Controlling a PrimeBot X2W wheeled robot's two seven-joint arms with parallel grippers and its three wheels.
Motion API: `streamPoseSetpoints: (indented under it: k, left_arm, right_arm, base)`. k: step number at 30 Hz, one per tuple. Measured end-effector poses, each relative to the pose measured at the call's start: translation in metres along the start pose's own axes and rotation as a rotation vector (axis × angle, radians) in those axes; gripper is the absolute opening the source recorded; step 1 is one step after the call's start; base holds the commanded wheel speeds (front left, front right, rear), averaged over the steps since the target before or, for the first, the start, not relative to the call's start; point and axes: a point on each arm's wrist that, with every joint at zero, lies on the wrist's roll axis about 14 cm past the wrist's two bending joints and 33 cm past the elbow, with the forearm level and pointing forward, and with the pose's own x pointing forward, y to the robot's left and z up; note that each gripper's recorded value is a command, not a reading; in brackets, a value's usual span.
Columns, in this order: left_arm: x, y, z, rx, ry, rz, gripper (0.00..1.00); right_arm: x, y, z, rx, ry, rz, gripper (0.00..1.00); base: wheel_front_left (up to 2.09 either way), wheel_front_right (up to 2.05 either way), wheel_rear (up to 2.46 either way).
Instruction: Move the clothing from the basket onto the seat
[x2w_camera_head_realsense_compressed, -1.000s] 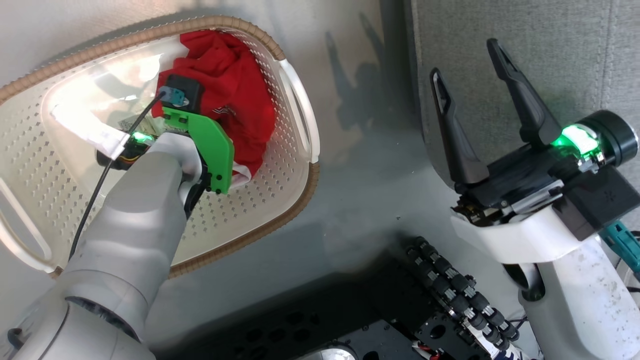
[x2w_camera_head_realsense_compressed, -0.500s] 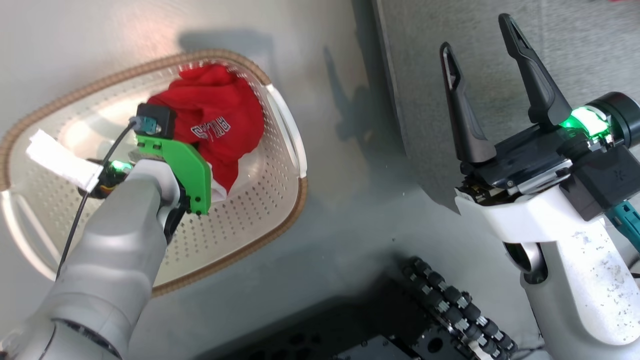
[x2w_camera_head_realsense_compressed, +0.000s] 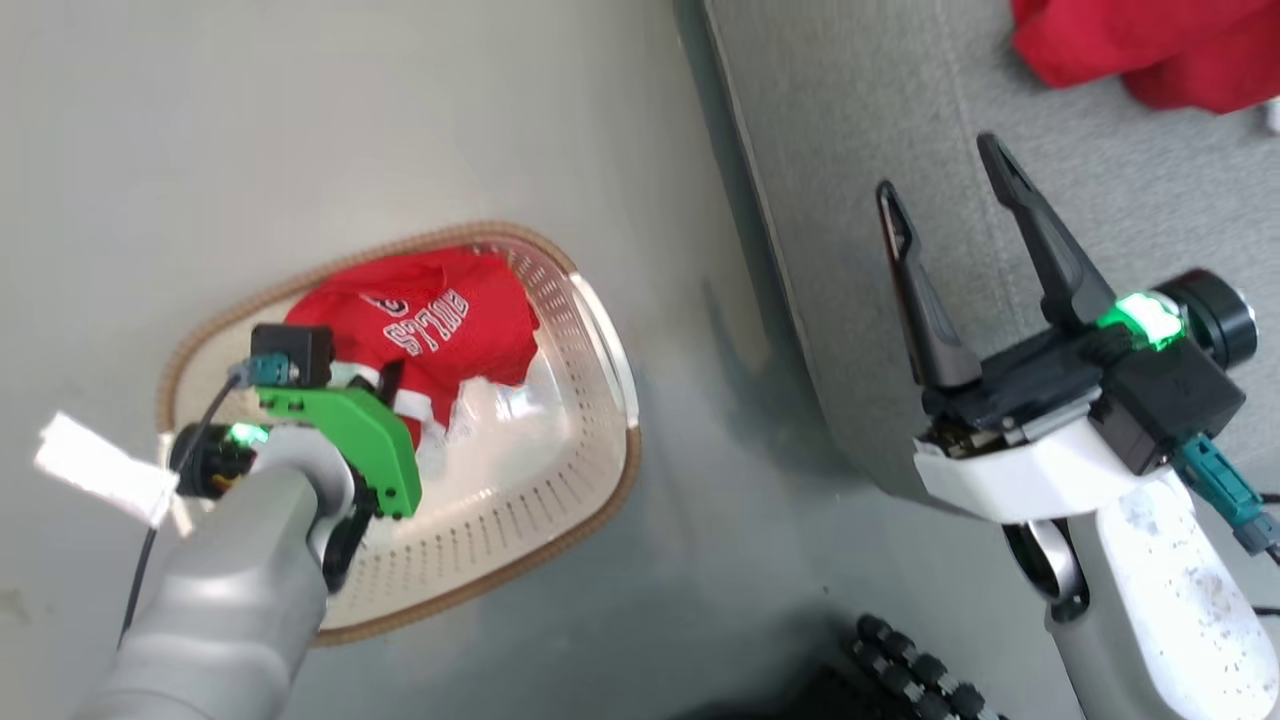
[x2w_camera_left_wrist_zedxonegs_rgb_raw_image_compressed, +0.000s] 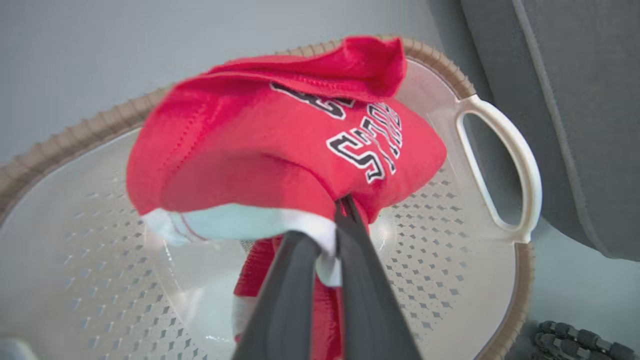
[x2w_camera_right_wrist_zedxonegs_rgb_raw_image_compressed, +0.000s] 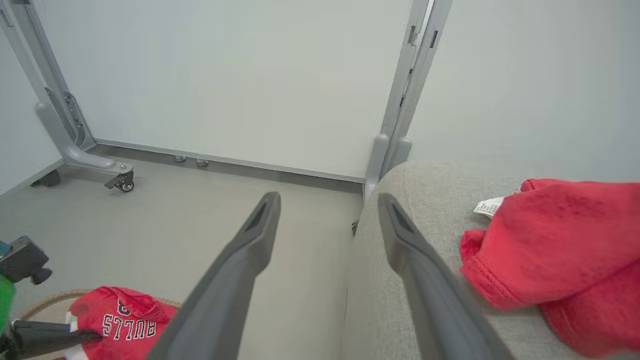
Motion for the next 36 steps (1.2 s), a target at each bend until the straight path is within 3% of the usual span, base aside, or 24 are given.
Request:
streamPoseSetpoints:
  k: [11, 22, 31, 36]
  left_arm:
    - [-0.075, -0.039, 0.065, 0.057, -0.267, -0.047, 0.0]
    - [-0.186, -0.088, 0.143, 0.06, -0.699, -0.095, 0.0]
    - [-0.282, -0.157, 0.173, 0.161, -1.004, -0.229, 0.0]
    - [-0.324, -0.178, 0.18, 0.193, -1.118, -0.28, 0.0]
  right_arm:
    - [-0.044, 0.006, 0.041, 0.007, -0.06, 0.0, 1.0]
    - [-0.09, 0.029, 0.078, 0.028, -0.15, 0.032, 1.0]
    - [-0.114, 0.044, 0.109, 0.02, -0.247, 0.064, 1.0]
    - [-0.121, 0.048, 0.12, 0.014, -0.283, 0.075, 1.0]
  base:
    - [0.0, 0.0, 0.0]
    - [0.0, 0.0, 0.0]
    - [0.0, 0.0, 0.0]
    - [0.0, 0.0, 0.0]
